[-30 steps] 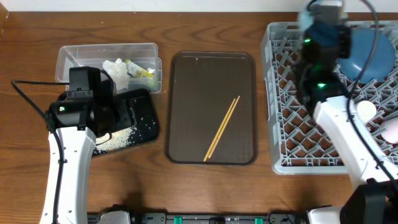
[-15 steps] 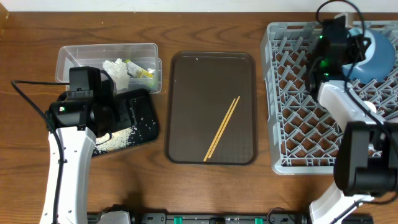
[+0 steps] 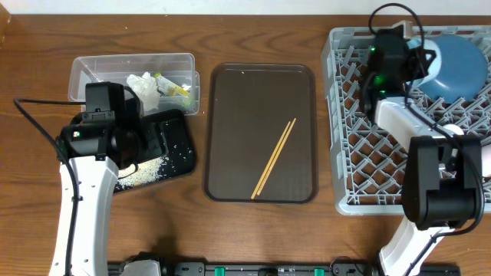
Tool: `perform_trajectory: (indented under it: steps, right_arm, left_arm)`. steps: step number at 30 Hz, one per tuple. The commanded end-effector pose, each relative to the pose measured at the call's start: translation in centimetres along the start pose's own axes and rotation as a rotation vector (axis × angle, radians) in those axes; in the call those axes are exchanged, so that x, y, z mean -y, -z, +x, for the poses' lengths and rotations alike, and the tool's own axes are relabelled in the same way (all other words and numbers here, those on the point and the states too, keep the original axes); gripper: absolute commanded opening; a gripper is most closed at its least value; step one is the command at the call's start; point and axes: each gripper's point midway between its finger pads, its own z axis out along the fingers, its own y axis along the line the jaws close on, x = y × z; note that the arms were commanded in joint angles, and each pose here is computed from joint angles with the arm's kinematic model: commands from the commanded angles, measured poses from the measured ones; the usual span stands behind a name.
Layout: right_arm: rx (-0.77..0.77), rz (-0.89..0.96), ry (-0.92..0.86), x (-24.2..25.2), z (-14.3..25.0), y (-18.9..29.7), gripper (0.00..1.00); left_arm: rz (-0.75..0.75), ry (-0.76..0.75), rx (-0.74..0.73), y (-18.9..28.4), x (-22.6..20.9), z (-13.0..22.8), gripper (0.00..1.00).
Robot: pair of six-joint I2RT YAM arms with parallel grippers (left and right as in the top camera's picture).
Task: Sort waste into correct bins and load items into the dishwasher rack
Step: 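Carry the light-blue bowl right and place it in the rack, then reach right gripper to the chopsticks and grasp one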
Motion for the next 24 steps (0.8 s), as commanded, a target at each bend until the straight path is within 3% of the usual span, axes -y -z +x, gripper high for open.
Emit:
perform_trajectory:
  steps: [1, 5, 10, 15, 21, 24]
  right_arm:
    - [0.020, -0.070, 0.031, -3.8, 0.2, 0.8, 0.01]
    - [0.006, -0.095, 0.059, -5.0, 0.6, 2.0, 0.05]
    - [-0.028, -0.161, 0.053, -7.4, 1.9, 4.3, 0.33]
    - [-0.025, -0.197, -0.054, -8.3, 1.6, 6.3, 0.45]
    - [0.051, -0.235, -0.177, -4.4, -1.4, 7.7, 0.59]
    - [0.120, -0.309, -0.249, -2.0, -3.2, 8.7, 0.71]
  left_arm:
    - [-0.011, 0.001, 0.012, 0.4, -0.2, -0.2, 0.71]
    - [-0.011, 0.001, 0.012, 0.4, -0.2, -0.2, 0.72]
    - [-0.011, 0.001, 0.012, 0.4, -0.2, -0.2, 0.72]
    - [-0.011, 0.001, 0.011, 0.4, -0.2, -0.2, 0.71]
    - [-0.011, 0.001, 0.011, 0.4, -0.2, -0.2, 0.72]
    - [-0.011, 0.001, 0.011, 0.4, -0.2, -0.2, 0.72]
